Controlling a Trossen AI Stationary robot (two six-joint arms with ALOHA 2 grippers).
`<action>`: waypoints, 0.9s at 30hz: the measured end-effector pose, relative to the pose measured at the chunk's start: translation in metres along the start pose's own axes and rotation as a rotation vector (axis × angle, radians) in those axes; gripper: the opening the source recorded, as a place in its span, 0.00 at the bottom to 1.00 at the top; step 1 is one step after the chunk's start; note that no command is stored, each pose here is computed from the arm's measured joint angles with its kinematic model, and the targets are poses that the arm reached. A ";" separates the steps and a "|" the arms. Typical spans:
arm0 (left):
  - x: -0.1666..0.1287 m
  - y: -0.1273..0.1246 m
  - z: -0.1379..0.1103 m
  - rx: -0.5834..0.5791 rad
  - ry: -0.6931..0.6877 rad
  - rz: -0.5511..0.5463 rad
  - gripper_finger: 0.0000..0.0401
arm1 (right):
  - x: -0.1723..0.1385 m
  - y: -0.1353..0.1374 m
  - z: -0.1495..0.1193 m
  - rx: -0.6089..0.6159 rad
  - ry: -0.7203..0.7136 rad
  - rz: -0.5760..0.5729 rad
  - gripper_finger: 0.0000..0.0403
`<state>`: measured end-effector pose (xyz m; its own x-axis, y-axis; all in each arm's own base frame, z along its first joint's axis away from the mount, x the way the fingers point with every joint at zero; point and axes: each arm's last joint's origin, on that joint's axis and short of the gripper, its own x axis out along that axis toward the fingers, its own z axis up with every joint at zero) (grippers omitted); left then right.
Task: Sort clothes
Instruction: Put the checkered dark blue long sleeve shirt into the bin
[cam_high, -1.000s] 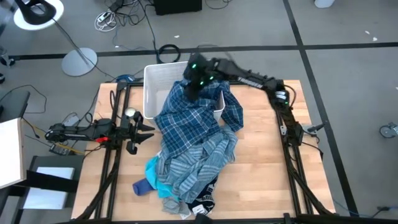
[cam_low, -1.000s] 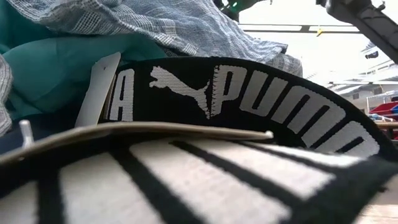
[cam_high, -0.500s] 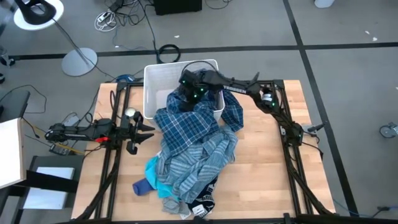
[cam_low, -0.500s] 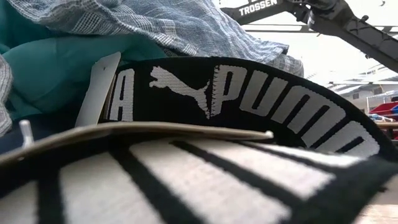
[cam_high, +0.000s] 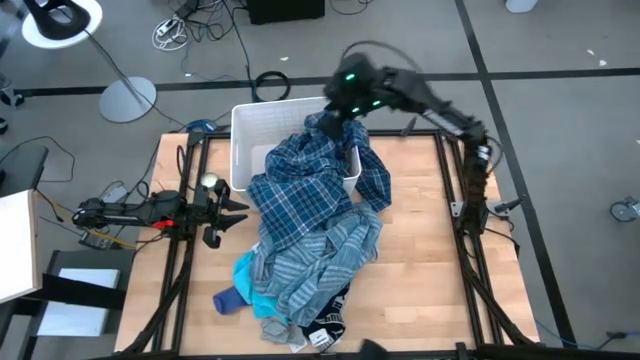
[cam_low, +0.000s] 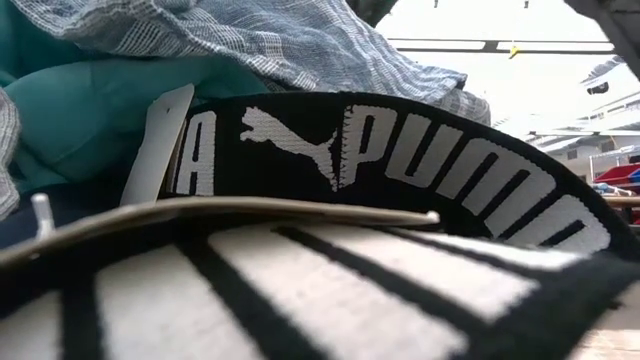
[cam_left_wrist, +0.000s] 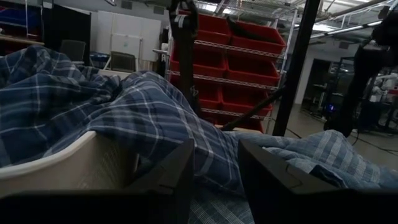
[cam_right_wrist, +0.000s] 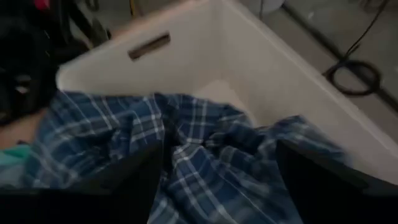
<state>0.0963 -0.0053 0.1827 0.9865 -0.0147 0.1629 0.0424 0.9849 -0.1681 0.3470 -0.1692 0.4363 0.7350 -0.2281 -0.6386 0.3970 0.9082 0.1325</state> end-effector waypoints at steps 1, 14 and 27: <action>0.000 0.000 0.000 0.000 0.000 0.000 0.32 | -0.015 0.000 0.001 0.001 -0.024 -0.002 0.76; 0.000 0.000 0.000 0.000 0.000 -0.001 0.32 | -0.079 0.000 -0.085 0.075 0.030 -0.051 0.73; 0.000 0.000 0.000 0.000 0.000 -0.001 0.32 | -0.025 -0.010 -0.252 0.240 0.110 -0.141 0.69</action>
<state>0.0963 -0.0053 0.1827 0.9865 -0.0152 0.1632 0.0430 0.9849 -0.1679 0.1856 -0.0842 0.2598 0.6047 -0.2947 -0.7399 0.6189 0.7586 0.2037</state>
